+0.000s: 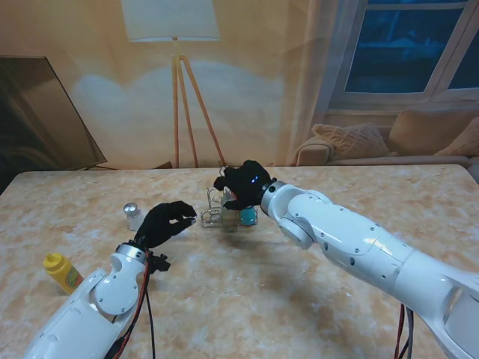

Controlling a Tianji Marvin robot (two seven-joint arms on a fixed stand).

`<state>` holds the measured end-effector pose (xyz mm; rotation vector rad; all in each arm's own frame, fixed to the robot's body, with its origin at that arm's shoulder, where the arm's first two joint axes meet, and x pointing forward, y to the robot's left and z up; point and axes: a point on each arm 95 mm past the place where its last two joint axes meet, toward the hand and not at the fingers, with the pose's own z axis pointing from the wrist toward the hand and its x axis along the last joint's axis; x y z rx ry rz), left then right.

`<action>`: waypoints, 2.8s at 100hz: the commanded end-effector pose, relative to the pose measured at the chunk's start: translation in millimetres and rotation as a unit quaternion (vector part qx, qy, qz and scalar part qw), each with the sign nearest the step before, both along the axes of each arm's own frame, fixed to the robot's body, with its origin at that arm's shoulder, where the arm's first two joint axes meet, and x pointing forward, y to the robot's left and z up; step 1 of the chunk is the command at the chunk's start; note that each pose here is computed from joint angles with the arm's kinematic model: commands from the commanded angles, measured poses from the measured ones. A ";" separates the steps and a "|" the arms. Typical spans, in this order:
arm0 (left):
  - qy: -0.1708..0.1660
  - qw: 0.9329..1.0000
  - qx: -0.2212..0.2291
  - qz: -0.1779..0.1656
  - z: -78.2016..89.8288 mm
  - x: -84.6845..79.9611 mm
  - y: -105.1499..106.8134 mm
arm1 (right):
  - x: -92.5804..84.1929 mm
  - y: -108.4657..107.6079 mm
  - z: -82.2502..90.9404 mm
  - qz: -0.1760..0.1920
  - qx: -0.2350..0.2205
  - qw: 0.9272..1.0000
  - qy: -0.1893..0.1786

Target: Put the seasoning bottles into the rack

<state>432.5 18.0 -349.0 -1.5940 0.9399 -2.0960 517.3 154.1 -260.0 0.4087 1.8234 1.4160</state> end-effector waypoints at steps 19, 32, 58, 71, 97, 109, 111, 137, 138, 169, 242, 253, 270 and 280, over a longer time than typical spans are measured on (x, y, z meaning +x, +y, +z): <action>0.004 1.000 0.000 -0.005 -0.9 -0.5 -1.8 | -8.7 -11.7 9.7 -0.022 0.041 0.998 0.042; 0.006 1.000 0.000 -0.006 -1.0 -0.8 -2.4 | -12.3 -25.7 15.2 -0.040 0.070 0.995 0.064; 0.008 1.000 0.000 -0.006 -1.6 -0.6 -4.7 | -24.1 -60.8 21.8 -0.099 0.125 0.984 0.082; 0.010 1.000 0.000 -0.006 -1.8 -0.3 -6.1 | -30.2 -76.5 23.8 -0.125 0.147 0.977 0.091; 0.012 1.000 0.002 -0.008 -2.4 -0.3 -7.3 | -45.5 -101.2 16.6 -0.170 0.194 0.958 0.123; 0.013 1.000 0.003 -0.009 -2.5 -0.5 -8.4 | -52.9 -108.7 8.3 -0.193 0.226 0.944 0.145; 0.013 1.000 0.004 -0.009 -2.6 -0.5 -8.6 | -54.0 -109.8 6.6 -0.197 0.230 0.941 0.149; 0.016 1.000 0.008 -0.013 -2.8 -1.3 -13.6 | -66.0 -129.1 -19.6 -0.232 0.244 0.925 0.178; 0.016 1.000 0.008 -0.014 -2.8 -1.3 -13.8 | -66.4 -129.8 -20.5 -0.234 0.246 0.924 0.179; 0.016 1.000 0.013 -0.020 -1.6 -2.4 -18.2 | -79.9 -143.5 -46.1 -0.257 0.270 0.906 0.200; -0.032 0.995 0.087 -0.035 39.1 2.7 6.8 | -88.1 -150.5 -73.4 -0.280 0.286 0.897 0.185; -0.058 0.992 0.111 -0.023 47.5 7.5 17.1 | -88.2 -151.0 -73.9 -0.281 0.287 0.897 0.186; -0.092 0.986 0.138 0.009 53.7 16.7 34.3 | -88.3 -151.1 -73.8 -0.283 0.287 0.896 0.186; -0.101 0.983 0.152 0.025 54.9 22.5 44.2 | -87.6 -150.8 -74.6 -0.284 0.287 0.895 0.188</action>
